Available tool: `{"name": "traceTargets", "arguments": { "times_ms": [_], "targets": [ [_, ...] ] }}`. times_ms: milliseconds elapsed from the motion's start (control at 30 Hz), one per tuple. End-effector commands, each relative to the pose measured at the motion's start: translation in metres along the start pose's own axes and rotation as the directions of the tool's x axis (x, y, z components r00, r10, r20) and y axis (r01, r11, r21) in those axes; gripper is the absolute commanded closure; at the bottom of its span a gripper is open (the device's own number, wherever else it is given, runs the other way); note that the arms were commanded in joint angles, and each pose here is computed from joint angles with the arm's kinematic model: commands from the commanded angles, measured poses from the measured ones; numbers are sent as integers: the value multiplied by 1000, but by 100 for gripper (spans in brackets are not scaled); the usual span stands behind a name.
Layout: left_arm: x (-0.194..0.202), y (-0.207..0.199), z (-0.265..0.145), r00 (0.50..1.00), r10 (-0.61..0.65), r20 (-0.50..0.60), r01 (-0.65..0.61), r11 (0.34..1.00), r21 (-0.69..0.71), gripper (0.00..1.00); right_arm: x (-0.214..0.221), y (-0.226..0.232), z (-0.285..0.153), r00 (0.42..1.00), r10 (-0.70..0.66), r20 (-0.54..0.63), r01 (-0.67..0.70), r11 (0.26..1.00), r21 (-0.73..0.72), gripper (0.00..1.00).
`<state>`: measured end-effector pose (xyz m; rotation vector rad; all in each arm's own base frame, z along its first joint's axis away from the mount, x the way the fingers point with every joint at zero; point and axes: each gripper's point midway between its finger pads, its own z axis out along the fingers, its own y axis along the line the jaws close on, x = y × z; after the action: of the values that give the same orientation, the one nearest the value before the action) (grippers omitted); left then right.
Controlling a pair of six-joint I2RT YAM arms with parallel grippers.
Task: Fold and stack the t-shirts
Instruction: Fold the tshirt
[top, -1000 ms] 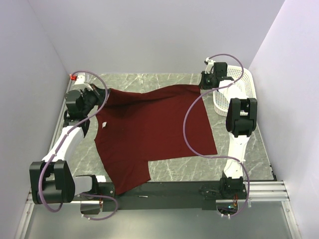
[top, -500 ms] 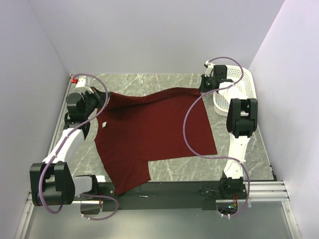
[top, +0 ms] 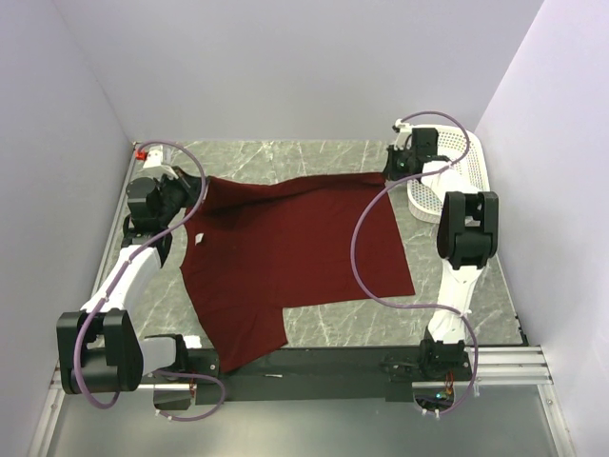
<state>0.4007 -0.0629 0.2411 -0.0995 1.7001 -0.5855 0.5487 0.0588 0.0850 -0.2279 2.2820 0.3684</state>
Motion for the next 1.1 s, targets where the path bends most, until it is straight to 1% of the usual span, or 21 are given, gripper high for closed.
{"name": "traceTargets", "arguments": {
  "times_ms": [0, 233, 567, 1067],
  "targets": [
    [-17, -6, -5, 998, 27, 49, -27, 1000, 1, 99, -37, -10, -31, 993, -45, 108, 41, 999, 35, 97],
    [-19, -6, -8, 998, 32, 50, -32, 999, -10, 99, -34, -18, -35, 994, -36, 107, 31, 999, 43, 97],
    [-14, -4, -13, 999, 32, 38, -31, 999, -25, 99, -24, -11, -38, 995, -44, 92, 44, 999, 7, 97],
    [-11, 5, -7, 999, 28, 25, -27, 998, -58, 99, -10, -5, -40, 996, -60, 73, 62, 998, -20, 96]
  ]
}}
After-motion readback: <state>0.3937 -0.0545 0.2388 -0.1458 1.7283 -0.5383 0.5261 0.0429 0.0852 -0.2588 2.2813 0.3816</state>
